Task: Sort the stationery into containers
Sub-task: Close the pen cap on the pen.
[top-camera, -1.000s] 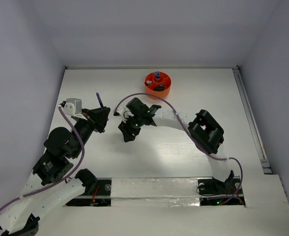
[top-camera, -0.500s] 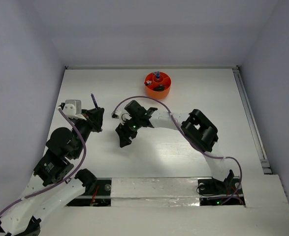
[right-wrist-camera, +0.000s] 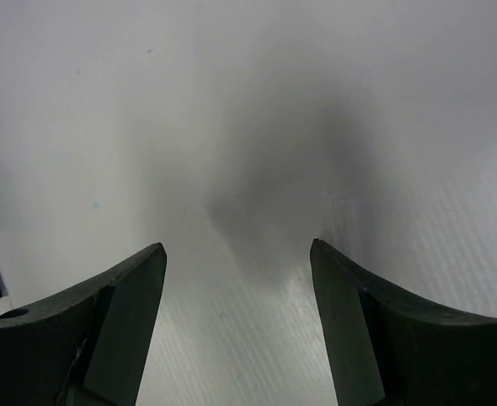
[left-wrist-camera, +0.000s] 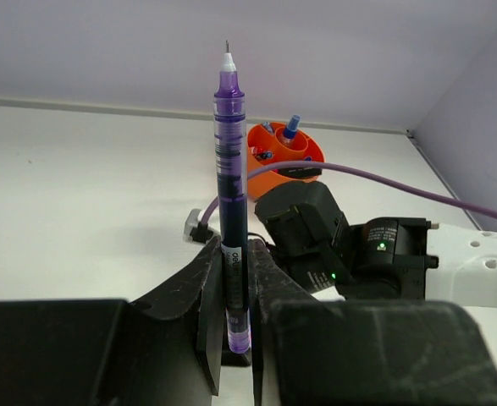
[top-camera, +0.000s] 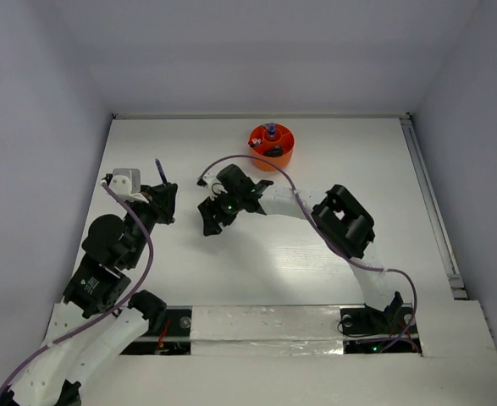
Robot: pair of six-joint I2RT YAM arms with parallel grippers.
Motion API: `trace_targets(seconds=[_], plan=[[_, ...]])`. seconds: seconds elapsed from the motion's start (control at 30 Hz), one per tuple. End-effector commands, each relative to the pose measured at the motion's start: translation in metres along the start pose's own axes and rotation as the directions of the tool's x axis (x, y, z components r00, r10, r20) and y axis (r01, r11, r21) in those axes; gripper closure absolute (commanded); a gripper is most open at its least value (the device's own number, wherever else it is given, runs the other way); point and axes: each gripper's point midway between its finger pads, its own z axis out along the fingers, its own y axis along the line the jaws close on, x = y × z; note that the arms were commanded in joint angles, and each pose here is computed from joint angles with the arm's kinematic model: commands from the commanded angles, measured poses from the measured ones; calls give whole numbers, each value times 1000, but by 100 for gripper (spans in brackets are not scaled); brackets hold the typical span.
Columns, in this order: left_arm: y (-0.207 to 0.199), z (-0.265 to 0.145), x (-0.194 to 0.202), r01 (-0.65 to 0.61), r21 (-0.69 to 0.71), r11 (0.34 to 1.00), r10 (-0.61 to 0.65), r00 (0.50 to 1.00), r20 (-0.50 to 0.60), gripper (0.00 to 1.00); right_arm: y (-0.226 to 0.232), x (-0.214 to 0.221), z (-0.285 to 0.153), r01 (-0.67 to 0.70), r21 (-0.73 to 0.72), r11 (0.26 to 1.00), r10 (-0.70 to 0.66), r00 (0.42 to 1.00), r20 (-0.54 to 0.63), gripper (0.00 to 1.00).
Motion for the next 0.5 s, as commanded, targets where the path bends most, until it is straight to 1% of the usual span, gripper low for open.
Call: trace_targets(seconds=[0.0, 0.2, 0.33, 0.47], plan=[[-7, 6, -9, -2, 39, 999, 0, 999, 36, 100, -23, -5, 4, -46, 99, 994, 46, 999, 4, 24], [-5, 9, -7, -5, 42, 999, 4, 1000, 30, 100, -31, 2, -6, -69, 176, 982, 71, 997, -9, 25], [-5, 10, -7, -1, 49, 999, 0, 1000, 31, 100, -53, -1, -21, -116, 252, 961, 119, 993, 6, 25], [-5, 11, -6, -1, 54, 999, 0, 1000, 26, 100, -59, -8, -22, -151, 236, 960, 144, 988, 48, 24]])
